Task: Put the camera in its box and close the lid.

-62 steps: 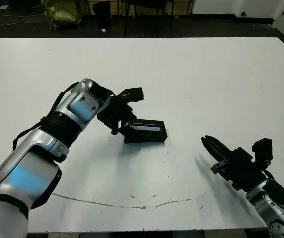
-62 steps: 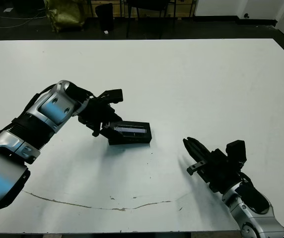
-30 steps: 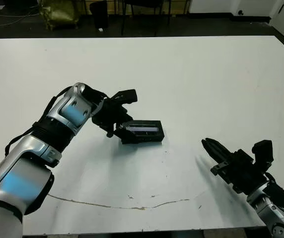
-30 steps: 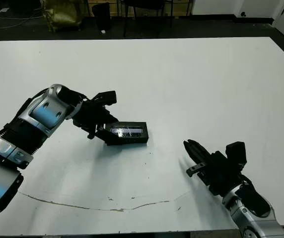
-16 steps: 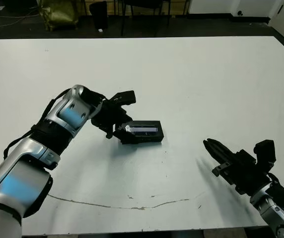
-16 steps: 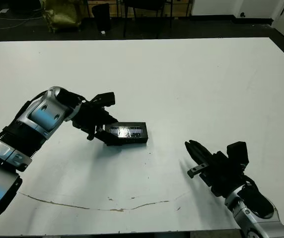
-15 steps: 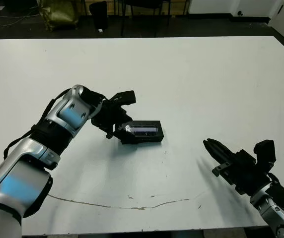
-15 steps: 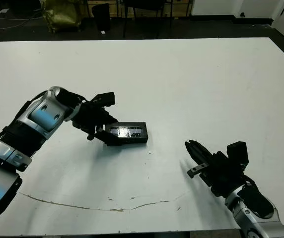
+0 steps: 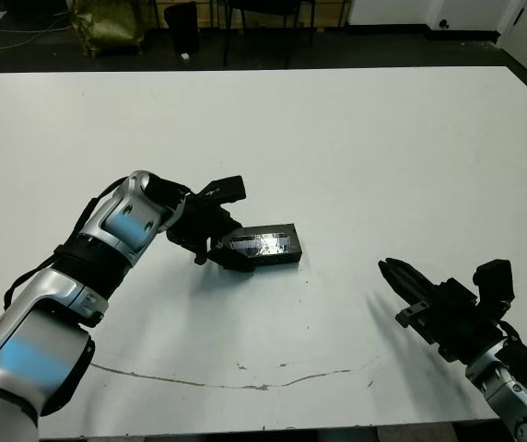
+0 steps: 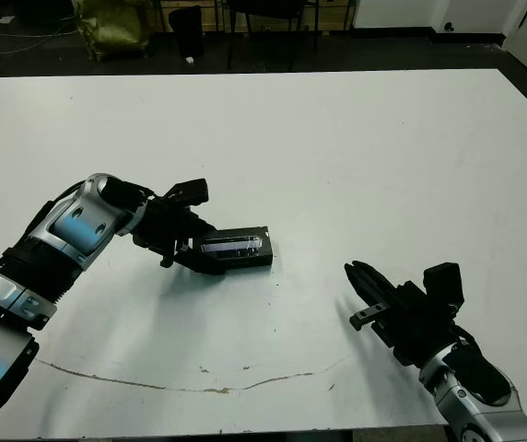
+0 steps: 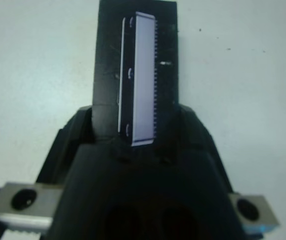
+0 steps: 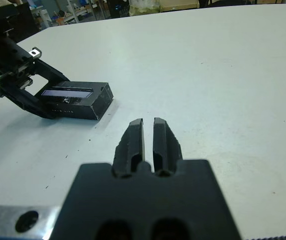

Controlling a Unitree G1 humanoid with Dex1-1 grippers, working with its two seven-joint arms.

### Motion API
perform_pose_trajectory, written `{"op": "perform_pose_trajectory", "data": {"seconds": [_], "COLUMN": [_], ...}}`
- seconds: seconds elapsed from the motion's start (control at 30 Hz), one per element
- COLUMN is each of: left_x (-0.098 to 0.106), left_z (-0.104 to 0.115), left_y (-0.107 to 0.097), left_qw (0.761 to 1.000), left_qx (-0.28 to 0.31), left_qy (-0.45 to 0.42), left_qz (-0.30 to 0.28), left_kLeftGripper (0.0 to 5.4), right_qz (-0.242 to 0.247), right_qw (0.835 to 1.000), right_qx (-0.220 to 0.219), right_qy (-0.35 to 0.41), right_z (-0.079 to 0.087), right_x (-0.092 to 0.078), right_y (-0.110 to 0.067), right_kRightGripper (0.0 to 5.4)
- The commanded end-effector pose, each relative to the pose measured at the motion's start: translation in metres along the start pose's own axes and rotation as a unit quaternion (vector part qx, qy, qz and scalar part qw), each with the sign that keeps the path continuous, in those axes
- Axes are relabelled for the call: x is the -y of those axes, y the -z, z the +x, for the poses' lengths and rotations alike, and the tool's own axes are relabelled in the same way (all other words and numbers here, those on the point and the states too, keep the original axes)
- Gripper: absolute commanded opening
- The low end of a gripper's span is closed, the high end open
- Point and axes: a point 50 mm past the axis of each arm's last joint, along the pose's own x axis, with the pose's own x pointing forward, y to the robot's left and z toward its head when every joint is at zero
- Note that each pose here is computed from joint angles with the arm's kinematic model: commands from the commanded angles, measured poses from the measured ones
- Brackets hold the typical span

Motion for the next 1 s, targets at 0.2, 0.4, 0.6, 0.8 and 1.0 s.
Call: {"op": "perform_pose_trajectory", "data": {"seconds": [0.2, 0.4, 0.6, 0.8, 1.0], "left_x": [0.026, 0.024, 0.029, 0.033, 0.035], "left_z": [0.025, 0.021, 0.02, 0.008, -0.014], "left_y": [0.063, 0.059, 0.073, 0.089, 0.115], "left_qw": [0.992, 0.992, 0.986, 0.983, 0.984], "left_qx": [-0.073, -0.105, -0.127, -0.134, -0.145], "left_qy": [0.047, 0.072, 0.108, 0.119, 0.098], "left_qz": [-0.087, 0.01, 0.026, 0.026, -0.041], "left_kLeftGripper": [2.46, 3.56, 4.98, 5.38, 5.38], "right_qz": [-0.009, -0.01, -0.002, -0.011, -0.007], "right_qw": [1.0, 1.0, 1.0, 1.0, 1.0], "right_qx": [-0.015, -0.014, -0.016, -0.016, -0.016], "right_qy": [0.006, 0.005, 0.006, 0.007, 0.005], "right_z": [-0.004, -0.003, -0.004, -0.004, -0.004], "right_x": [0.002, 0.001, 0.0, 0.0, 0.002], "right_y": [0.002, 0.002, 0.003, 0.002, 0.002], "right_kRightGripper": [0.0, 0.0, 0.0, 0.0, 0.0]}}
